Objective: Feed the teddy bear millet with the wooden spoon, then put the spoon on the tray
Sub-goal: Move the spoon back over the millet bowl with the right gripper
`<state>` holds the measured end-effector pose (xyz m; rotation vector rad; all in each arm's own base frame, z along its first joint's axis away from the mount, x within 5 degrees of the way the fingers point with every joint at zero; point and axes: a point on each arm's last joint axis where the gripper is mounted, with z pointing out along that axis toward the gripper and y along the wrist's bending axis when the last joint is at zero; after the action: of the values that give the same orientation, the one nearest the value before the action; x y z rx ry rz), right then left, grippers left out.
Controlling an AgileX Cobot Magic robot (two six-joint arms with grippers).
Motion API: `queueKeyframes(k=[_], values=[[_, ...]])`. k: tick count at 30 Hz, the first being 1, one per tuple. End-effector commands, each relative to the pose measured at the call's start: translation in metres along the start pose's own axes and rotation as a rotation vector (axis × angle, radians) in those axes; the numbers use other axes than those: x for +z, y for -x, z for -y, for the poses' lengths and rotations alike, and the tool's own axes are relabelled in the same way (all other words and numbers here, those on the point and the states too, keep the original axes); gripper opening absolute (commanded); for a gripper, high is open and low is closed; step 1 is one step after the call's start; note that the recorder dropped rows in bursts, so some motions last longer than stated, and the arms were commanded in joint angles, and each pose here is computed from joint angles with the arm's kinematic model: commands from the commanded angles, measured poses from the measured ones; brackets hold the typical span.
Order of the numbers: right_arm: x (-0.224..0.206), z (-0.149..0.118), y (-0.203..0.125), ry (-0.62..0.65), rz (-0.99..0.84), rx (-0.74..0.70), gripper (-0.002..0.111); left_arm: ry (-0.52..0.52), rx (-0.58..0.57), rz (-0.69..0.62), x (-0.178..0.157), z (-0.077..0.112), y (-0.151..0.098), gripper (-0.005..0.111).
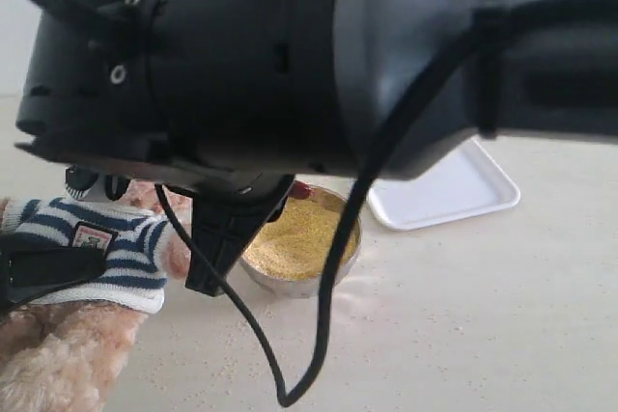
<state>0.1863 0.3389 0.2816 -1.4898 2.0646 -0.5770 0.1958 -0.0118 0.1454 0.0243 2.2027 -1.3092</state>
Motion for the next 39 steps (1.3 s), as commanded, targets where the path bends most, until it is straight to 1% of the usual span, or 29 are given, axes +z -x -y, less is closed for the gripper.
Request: queueKeyframes(k=[1,3,6,9,12,14,19,24,29,33,39], values=[[-0.002,0.008,-0.025,0.061,-0.044,0.044,0.001,-0.034,0.011,0.019,-0.001,0.003,0.004,0.005],[0.006,0.008,-0.043,0.100,-0.099,0.062,0.001,-0.034,0.011,0.019,-0.001,0.003,0.004,0.005],[0.018,0.016,-0.071,0.160,-0.181,0.132,0.001,-0.034,0.011,0.019,-0.001,0.003,0.004,0.005],[0.022,0.023,-0.080,0.233,-0.207,0.174,0.001,-0.034,0.011,0.019,-0.001,0.003,0.004,0.005],[0.027,0.025,-0.085,0.341,-0.225,0.182,0.001,-0.034,0.011,0.019,-0.001,0.003,0.004,0.005],[0.031,0.029,-0.089,0.376,-0.235,0.205,0.001,-0.034,0.011,0.019,-0.001,0.003,0.004,0.005],[0.036,0.037,-0.093,0.376,-0.245,0.213,0.001,-0.034,0.011,0.019,-0.001,0.003,0.004,0.005],[0.036,0.037,-0.093,0.370,-0.245,0.210,0.001,-0.034,0.011,0.019,-0.001,0.003,0.004,0.005],[0.047,0.041,-0.096,0.373,-0.276,0.231,0.001,-0.034,0.011,0.019,-0.001,0.003,0.004,0.005],[0.059,0.041,-0.096,0.372,-0.302,0.189,0.001,-0.034,0.011,0.019,-0.001,0.003,0.004,0.005],[0.078,0.037,-0.093,0.330,-0.348,0.116,0.001,-0.034,0.011,0.019,-0.001,0.003,0.004,0.005]])
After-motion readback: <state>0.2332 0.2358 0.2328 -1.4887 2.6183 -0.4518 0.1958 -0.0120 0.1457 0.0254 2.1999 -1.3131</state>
